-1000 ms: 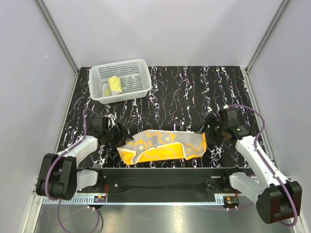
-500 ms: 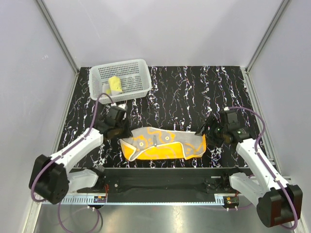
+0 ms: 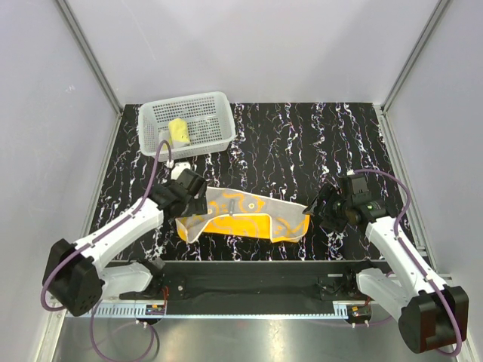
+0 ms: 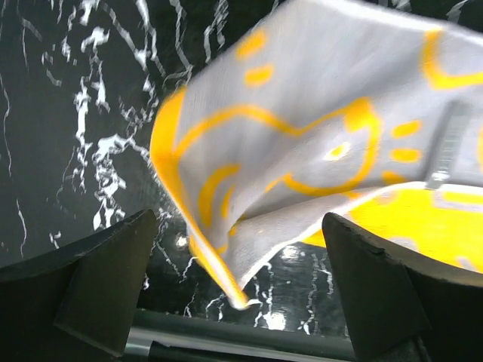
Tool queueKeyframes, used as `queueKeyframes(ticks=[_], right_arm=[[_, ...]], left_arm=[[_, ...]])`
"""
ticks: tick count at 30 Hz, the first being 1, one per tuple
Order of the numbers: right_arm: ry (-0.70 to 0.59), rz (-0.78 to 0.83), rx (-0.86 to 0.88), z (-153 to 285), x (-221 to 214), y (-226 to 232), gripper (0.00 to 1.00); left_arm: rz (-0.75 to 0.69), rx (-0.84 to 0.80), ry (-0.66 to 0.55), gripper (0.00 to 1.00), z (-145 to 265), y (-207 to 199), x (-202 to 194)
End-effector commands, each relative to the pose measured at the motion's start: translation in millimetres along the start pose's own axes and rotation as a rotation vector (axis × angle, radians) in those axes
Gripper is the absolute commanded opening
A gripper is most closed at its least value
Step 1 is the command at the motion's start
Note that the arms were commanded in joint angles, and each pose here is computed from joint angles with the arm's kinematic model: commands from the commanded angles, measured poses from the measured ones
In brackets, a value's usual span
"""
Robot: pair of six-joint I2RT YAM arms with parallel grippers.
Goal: Roll the towels
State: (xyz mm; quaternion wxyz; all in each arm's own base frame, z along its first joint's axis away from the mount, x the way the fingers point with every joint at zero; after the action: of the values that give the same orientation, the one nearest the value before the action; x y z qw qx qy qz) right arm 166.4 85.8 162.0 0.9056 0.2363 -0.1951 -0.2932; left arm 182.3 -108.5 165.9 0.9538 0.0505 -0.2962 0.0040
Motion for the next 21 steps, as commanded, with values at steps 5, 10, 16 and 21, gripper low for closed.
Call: queueKeyframes(ticks=[5, 10, 16, 21], right_arm=[[-0.011, 0.021, 0.005, 0.5, 1.7, 0.0, 0.81], [0.017, 0.028, 0.069, -0.7, -1.2, 5.4, 0.81], [0.045, 0.013, 0.032, -10.4, 3.2, 10.0, 0.79], [-0.002, 0.012, -0.084, -21.3, 22.3, 14.8, 0.80]], left_arm=[[0.136, 0.010, -0.041, 0.99, 6.8, 2.9, -1.6], [0.206, -0.053, 0.037, 0.99, -3.9, -2.5, -26.9], [0.334, -0.110, 0.033, 0.99, -29.5, 11.8, -32.9], [0.421, -0.017, -0.045, 0.98, -45.4, 55.0, -0.9]])
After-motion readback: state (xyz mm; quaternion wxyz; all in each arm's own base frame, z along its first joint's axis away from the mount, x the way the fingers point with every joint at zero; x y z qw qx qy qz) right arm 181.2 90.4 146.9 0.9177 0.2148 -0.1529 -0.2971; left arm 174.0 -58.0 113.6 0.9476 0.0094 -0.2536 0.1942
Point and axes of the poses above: each gripper's point midway between its finger pads, its own z axis back along the fingers, its own y axis along the line the jaws close on, x = y × z, the point moved 8 cm from there along z, back along the fingers, and after that the axes turned 7 degrees about -z, right-handed, at the moved point
